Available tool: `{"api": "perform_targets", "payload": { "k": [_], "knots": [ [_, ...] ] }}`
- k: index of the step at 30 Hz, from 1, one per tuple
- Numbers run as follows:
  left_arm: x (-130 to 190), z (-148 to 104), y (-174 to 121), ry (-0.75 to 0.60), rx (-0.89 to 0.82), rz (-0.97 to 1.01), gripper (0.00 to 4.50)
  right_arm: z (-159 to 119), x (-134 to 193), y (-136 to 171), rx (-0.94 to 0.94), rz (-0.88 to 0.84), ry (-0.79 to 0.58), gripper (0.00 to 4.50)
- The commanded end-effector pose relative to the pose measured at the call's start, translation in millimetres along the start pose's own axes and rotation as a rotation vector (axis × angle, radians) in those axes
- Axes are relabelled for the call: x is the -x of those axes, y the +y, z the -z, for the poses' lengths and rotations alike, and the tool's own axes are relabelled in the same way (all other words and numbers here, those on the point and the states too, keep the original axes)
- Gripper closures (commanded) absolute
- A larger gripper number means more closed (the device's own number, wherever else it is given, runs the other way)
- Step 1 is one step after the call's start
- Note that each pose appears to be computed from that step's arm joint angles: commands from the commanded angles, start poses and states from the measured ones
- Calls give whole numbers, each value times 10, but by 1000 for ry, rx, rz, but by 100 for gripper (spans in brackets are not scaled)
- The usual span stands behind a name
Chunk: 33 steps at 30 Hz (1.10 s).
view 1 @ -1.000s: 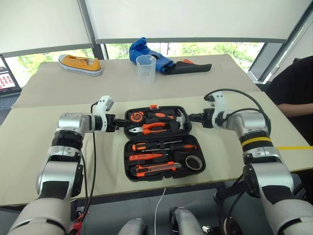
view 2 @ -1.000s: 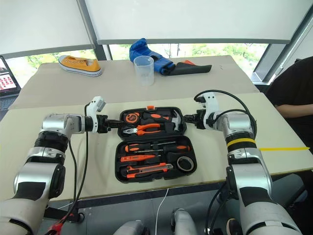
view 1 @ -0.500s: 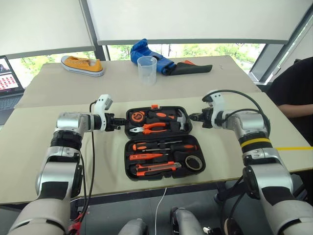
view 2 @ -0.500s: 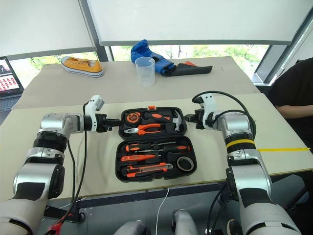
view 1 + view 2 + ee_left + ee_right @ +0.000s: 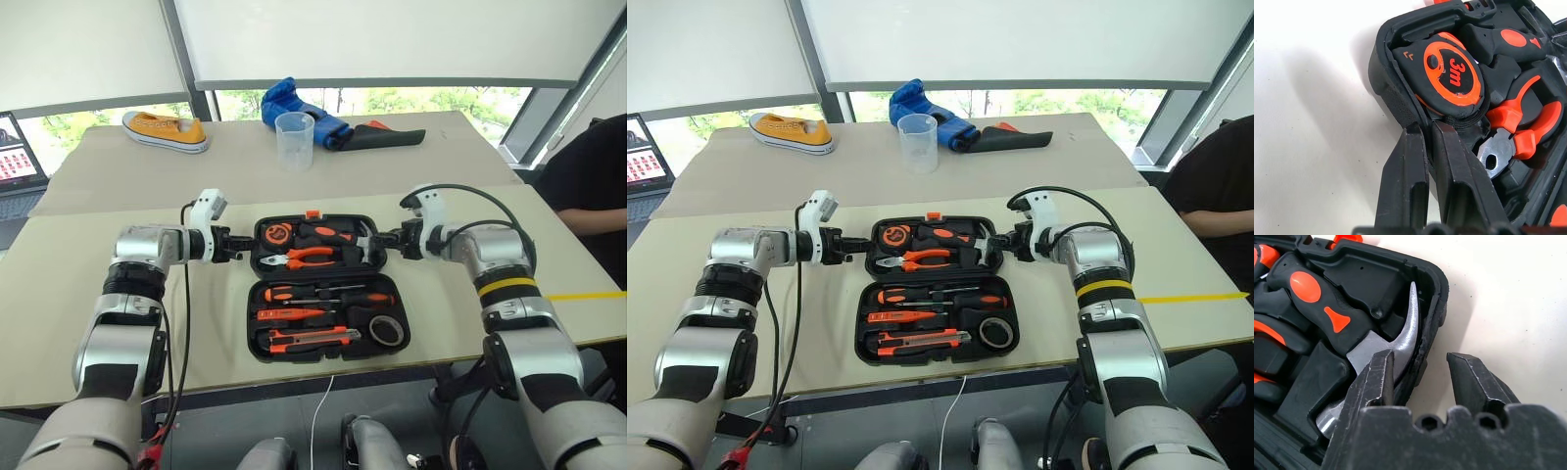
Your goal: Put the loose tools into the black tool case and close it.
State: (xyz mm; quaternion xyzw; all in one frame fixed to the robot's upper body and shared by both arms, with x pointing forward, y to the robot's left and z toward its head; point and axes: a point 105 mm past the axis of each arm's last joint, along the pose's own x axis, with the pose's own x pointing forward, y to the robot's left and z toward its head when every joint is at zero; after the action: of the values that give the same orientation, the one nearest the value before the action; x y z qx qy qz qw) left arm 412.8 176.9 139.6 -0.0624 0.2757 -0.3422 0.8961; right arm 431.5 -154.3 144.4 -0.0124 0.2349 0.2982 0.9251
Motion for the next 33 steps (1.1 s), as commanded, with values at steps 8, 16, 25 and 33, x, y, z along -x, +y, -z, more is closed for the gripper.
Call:
{"api": "perform_targets", "payload": {
  "k": [8,16,25,33],
  "knots": [
    [-3,-308,-11,-193,-295,-82,450,-576,87,104,107,32,-295,448],
    [180,-696,-417,-470,-553,12,450,-778,486,248,235,50,-523,448],
    [348,-273,-605,-472,-678,16,450,-278,753,402,509,111,-539,448],
    [700,350,-601,-397,-623,-74,312,336,1084,677,623,-25,-417,293]
  ]
}}
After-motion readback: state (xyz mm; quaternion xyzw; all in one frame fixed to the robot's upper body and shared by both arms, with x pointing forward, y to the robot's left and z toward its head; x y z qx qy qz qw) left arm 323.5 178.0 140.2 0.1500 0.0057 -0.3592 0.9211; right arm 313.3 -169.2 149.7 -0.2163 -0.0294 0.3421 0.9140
